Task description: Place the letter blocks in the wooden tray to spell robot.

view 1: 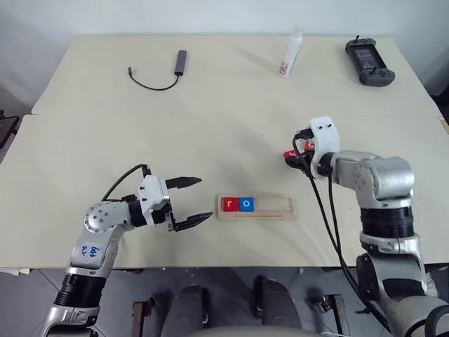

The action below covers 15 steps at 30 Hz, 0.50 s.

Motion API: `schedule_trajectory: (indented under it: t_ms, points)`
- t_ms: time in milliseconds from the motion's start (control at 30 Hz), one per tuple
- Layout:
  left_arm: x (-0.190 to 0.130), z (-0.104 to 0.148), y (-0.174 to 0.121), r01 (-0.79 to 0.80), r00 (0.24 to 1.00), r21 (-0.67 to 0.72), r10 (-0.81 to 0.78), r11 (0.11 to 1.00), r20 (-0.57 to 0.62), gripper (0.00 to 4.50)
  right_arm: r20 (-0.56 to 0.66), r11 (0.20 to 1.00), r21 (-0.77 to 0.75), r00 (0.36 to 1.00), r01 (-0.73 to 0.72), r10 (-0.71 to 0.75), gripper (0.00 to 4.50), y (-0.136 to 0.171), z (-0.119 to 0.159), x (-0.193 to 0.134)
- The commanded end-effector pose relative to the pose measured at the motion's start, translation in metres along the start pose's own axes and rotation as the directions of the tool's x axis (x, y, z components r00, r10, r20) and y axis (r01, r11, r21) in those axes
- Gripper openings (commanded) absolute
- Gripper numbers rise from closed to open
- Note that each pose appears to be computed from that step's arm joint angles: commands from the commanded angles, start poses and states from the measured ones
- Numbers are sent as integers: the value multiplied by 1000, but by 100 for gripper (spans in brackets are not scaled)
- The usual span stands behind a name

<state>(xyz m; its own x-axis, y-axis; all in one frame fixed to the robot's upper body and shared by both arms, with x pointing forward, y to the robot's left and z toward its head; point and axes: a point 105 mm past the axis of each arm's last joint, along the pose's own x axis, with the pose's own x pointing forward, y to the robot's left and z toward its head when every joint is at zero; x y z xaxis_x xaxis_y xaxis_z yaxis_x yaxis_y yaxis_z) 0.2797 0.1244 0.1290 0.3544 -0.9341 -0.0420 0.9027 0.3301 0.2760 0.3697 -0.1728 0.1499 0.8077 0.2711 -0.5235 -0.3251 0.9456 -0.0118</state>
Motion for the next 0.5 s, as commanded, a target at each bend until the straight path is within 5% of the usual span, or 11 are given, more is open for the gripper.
schedule_trajectory:
  t_ms: [33,233,500]
  points:
    - [8,7,2,25,999,40,-26,999,41,450,54,998,54,998,35,-38,146,-12,4,-39]
    - [16,14,0,101,992,43,-104,994,73,450,16,987,73,989,144,-146,146,-27,-42,-80]
    - [18,17,1,145,987,42,-147,989,64,450,-53,967,107,973,230,-226,146,-24,-85,-88]
